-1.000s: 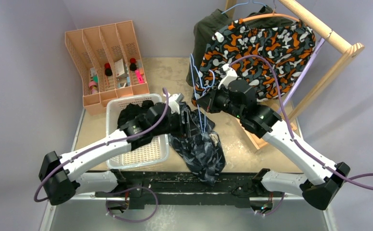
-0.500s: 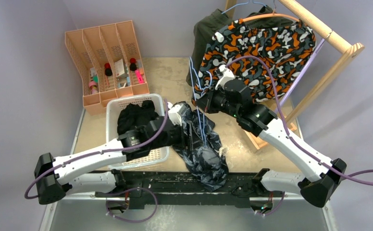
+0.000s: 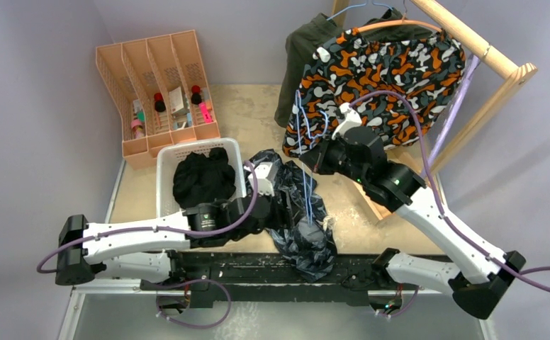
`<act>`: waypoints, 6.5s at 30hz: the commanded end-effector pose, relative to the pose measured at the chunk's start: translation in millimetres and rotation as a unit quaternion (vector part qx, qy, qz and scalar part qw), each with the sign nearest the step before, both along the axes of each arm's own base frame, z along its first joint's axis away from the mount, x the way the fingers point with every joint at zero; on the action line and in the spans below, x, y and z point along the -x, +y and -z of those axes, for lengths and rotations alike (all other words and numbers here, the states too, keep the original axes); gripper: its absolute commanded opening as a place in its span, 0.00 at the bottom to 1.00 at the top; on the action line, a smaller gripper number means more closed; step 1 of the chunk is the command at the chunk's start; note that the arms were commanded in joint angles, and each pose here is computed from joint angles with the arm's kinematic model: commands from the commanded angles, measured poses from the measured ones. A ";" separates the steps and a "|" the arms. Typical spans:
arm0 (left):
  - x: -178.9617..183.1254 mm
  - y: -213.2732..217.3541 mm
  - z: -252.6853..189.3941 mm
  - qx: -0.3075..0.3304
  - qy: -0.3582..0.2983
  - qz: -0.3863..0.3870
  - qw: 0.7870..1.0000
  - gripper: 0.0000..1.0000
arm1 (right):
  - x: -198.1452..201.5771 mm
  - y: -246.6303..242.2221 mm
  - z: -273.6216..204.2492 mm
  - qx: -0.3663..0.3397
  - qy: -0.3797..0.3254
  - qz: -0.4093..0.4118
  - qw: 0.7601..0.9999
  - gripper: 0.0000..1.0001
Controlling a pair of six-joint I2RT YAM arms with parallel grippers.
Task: Remove the shorts from the hanger
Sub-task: Place the hanger on the clothes rod.
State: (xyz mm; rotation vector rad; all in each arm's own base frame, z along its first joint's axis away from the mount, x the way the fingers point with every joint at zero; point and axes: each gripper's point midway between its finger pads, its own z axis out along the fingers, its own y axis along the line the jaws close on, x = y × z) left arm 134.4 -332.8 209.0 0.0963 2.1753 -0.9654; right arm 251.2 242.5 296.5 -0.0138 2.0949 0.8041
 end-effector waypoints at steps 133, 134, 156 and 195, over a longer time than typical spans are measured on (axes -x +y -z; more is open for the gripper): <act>-65.7 44.4 -169.8 -0.165 -0.227 0.053 0.958 0.00 | 46.0 14.5 -129.7 -0.277 -0.100 -0.072 0.953 0.32; -69.9 45.7 -172.0 -0.172 -0.232 0.047 0.956 0.00 | 49.2 13.0 -125.2 -0.268 -0.096 -0.075 0.956 0.32; -105.8 19.7 -197.6 -0.187 -0.234 0.191 0.935 0.00 | 63.1 -12.0 40.3 0.005 -0.041 -0.130 0.991 0.49; -113.2 -51.3 -227.5 -0.093 -0.251 0.260 0.928 0.00 | 60.2 -7.0 104.2 0.056 -0.062 -0.176 0.981 0.50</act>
